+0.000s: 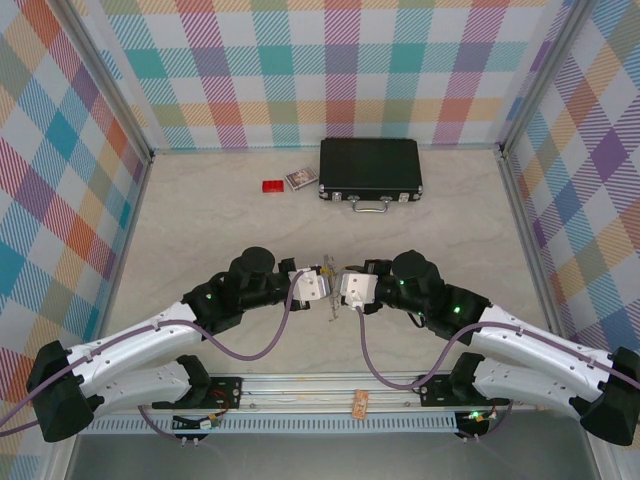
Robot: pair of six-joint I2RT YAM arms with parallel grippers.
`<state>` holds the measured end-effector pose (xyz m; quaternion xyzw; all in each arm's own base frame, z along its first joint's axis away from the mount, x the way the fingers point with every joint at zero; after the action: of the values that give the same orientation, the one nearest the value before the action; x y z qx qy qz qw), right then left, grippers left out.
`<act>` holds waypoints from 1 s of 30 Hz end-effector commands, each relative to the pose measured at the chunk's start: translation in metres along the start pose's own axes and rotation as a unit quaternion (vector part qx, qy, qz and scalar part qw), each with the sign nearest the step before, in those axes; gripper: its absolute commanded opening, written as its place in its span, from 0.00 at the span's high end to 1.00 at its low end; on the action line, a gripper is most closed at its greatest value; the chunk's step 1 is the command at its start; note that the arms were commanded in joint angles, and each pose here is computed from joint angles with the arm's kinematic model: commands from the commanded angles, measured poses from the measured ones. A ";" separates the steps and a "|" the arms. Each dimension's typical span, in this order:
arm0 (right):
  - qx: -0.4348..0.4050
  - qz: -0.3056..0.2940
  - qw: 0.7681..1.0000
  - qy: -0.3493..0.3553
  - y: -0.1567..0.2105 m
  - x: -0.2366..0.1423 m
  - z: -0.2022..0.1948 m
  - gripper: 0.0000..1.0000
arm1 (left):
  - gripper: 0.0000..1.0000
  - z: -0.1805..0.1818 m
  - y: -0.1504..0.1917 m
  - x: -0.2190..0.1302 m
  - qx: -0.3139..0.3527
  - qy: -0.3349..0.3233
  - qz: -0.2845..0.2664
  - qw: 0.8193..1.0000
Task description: Put the keys on the keyring
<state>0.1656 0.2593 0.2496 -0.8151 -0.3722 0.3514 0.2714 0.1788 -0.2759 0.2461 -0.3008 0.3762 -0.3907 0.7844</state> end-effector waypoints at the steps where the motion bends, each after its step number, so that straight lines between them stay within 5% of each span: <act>1: 0.007 -0.017 1.000 0.004 -0.006 -0.003 -0.004 1.00 | 1.00 0.010 -0.022 -0.004 0.003 -0.015 -0.036 0.999; 30: 0.011 -0.018 1.000 -0.001 -0.007 -0.002 -0.002 1.00 | 1.00 0.010 -0.023 -0.005 0.002 -0.014 -0.038 0.999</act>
<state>0.1639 0.2587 0.2519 -0.8126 -0.3760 0.3506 0.2746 0.1796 -0.2755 0.2460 -0.3013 0.3750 -0.3882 0.7861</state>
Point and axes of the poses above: each hand's point on the last joint's axis, 136 mm out from that joint toward the fingers, its own x axis out along the fingers, its own z axis along the line the jaws close on, y = z × x, the point moved 3 cm from there along -x, back along the fingers, and after that the axes turned 2 degrees about x, right-handed, at the moved point
